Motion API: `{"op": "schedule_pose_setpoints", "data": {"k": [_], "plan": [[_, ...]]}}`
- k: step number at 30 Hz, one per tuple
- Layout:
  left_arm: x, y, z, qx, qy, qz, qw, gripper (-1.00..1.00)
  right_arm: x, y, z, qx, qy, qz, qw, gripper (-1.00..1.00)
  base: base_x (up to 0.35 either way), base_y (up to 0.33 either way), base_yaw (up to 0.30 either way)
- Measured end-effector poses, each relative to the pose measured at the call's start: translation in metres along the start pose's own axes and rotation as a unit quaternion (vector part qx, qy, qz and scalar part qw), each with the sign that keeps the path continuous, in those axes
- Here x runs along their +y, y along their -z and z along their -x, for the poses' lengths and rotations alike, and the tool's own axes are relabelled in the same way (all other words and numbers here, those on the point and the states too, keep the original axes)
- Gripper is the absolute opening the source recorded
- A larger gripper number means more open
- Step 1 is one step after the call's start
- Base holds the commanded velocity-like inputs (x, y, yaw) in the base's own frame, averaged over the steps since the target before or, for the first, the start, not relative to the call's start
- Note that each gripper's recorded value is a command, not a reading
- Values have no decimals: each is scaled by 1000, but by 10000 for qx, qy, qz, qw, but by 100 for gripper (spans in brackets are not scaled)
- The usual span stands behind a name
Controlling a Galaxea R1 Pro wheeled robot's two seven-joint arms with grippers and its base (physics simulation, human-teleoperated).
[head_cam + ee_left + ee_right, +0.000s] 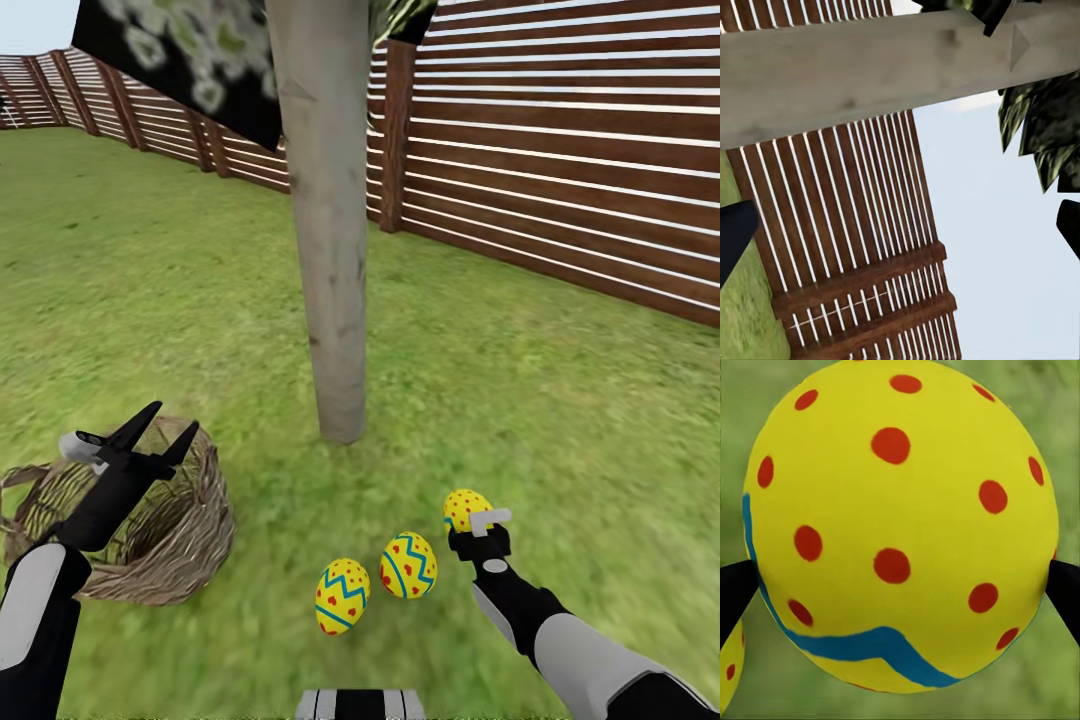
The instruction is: Take the three Easter eggs out of the wicker basket on the lawn in the garden, then place them on the lawn next to a single tree (choose any tree) so that all three eggs are next to the same tree and none are left in the basket.
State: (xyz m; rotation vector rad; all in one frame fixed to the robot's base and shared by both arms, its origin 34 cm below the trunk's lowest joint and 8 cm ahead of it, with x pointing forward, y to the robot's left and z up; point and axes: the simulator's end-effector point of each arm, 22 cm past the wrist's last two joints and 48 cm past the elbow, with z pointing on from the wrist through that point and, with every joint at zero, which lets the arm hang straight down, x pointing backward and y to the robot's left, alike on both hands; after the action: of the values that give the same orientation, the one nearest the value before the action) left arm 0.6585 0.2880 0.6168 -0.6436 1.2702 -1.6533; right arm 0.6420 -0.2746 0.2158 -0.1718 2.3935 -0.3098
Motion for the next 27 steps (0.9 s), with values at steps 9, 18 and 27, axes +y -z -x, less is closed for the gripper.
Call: {"op": "schedule_pose_setpoints", "data": {"k": [9, 18, 27], "plan": [[22, 4, -1, -7, 83, 164, 9998, 100, 7, -8, -23, 188, 27, 44, 9998, -100, 0, 0, 0], [44, 9, -3, -10, 163, 333, 9993, 100, 14, -15, -46, 374, 49, 94, 9992, -100, 0, 0, 0], [66, 14, -4, -19, 246, 498, 9985, 100, 18, -21, -68, 565, 84, 104, 9983, -100, 0, 0, 0]]}}
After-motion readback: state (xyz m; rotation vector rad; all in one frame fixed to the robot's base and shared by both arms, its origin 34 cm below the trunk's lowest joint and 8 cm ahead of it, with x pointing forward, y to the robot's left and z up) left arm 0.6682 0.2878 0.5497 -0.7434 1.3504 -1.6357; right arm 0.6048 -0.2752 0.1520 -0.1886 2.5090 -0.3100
